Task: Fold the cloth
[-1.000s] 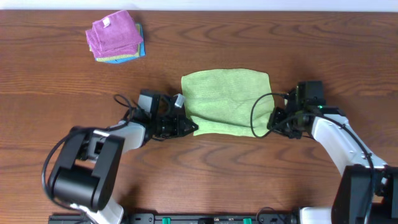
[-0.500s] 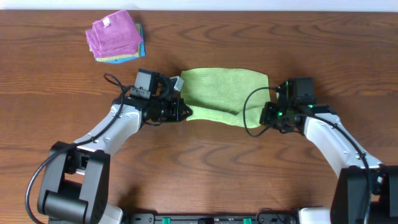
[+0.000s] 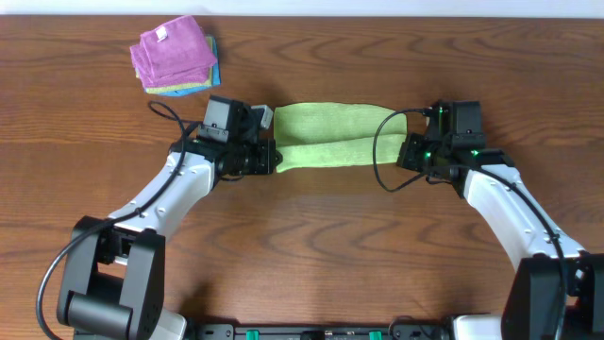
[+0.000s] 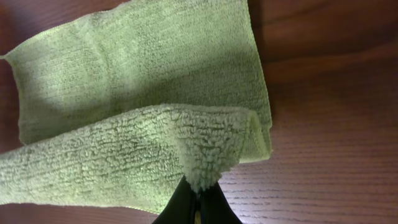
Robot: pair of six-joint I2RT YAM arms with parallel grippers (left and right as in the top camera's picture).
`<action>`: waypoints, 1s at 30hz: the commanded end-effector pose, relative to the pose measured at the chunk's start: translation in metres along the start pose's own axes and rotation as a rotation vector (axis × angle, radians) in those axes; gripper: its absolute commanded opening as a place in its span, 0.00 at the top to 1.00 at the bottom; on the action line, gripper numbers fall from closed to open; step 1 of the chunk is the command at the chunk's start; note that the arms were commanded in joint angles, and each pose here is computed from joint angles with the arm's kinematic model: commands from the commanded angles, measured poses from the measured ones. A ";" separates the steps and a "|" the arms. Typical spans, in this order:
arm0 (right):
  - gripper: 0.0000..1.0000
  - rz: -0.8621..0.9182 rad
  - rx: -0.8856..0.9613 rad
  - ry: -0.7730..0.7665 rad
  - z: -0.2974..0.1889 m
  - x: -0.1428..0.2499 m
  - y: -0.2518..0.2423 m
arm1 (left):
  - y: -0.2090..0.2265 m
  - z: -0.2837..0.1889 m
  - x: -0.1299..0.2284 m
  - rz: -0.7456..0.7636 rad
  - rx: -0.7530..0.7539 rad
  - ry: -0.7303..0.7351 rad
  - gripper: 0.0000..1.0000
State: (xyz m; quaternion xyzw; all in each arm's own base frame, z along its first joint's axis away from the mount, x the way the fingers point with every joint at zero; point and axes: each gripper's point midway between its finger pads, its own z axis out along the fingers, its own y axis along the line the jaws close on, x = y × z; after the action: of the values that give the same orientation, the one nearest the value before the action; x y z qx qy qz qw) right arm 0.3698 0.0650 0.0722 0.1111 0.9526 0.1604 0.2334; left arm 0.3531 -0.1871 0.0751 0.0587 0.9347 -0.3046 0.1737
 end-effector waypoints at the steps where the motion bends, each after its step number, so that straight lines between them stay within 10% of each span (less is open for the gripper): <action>1: 0.98 -0.011 0.018 -0.028 -0.001 -0.009 0.001 | 0.004 -0.010 -0.023 0.059 -0.061 -0.071 0.94; 30: 0.98 -0.041 0.009 -0.016 0.057 -0.054 0.018 | 0.025 0.026 -0.080 0.098 -0.116 -0.112 0.94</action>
State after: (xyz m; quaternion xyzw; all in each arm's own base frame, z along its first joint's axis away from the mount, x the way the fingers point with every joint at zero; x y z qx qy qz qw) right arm 0.4351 0.0770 0.0510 0.1012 0.9531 0.1542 0.2401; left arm 0.4272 -0.1912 0.0677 0.0744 0.9350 -0.2630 0.2260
